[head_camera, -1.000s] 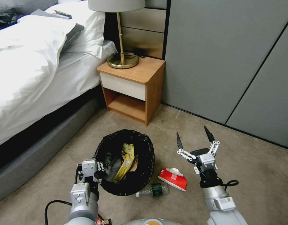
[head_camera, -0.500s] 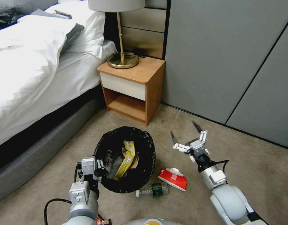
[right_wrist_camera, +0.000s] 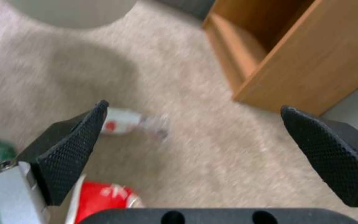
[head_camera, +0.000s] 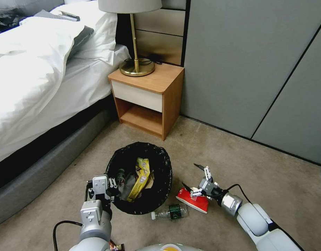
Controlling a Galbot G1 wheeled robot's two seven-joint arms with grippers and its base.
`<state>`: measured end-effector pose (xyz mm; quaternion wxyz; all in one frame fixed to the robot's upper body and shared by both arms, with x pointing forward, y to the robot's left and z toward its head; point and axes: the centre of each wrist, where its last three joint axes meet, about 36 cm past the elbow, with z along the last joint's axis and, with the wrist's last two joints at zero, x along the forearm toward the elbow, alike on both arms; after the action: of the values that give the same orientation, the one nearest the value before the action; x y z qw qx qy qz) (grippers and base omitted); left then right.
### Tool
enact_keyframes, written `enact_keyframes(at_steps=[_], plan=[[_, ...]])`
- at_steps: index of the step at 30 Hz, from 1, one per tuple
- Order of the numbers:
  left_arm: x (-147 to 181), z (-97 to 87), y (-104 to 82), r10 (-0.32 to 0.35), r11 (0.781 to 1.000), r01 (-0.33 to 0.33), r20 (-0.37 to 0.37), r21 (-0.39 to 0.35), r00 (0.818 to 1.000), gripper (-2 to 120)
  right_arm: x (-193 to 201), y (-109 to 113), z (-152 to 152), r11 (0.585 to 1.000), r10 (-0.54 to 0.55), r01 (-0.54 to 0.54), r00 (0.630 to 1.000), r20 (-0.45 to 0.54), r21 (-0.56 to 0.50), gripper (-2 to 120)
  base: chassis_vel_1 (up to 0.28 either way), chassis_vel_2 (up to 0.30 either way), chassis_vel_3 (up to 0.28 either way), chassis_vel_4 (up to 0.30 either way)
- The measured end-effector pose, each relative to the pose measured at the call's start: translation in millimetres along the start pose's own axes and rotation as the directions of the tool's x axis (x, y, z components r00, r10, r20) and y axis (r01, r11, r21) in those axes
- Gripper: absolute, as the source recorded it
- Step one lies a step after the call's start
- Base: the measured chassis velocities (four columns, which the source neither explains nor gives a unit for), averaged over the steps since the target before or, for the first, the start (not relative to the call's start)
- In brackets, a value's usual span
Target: Pick up the trash bin, then pick up the garbage from the floor and place it into the trash bin.
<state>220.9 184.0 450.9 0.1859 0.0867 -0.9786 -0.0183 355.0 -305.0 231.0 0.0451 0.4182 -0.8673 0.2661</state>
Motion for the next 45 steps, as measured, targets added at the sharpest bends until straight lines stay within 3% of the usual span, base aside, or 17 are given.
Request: enact_keyframes(at_steps=[20,33,45], plan=[[3,4.6,-0.9,0.001,1.0,-0.002,-0.021,-0.008,1.0,1,-16,17,65,0.995,-0.008,0.001,0.997,-0.072,-0.104,100,0.0,0.0,0.0,0.0],[5,4.2,-2.2,0.004,1.0,-0.004,-0.019,-0.008,1.0,1,-25,35,68,0.99,-0.01,0.0,0.998,-0.069,-0.139,100,0.0,0.0,0.0,0.0],[6,3.1,-0.8,0.002,1.0,-0.002,-0.015,-0.009,1.0,1,-27,53,90,0.985,0.011,-0.035,0.99,-0.138,-0.167,100,0.0,0.0,0.0,0.0]])
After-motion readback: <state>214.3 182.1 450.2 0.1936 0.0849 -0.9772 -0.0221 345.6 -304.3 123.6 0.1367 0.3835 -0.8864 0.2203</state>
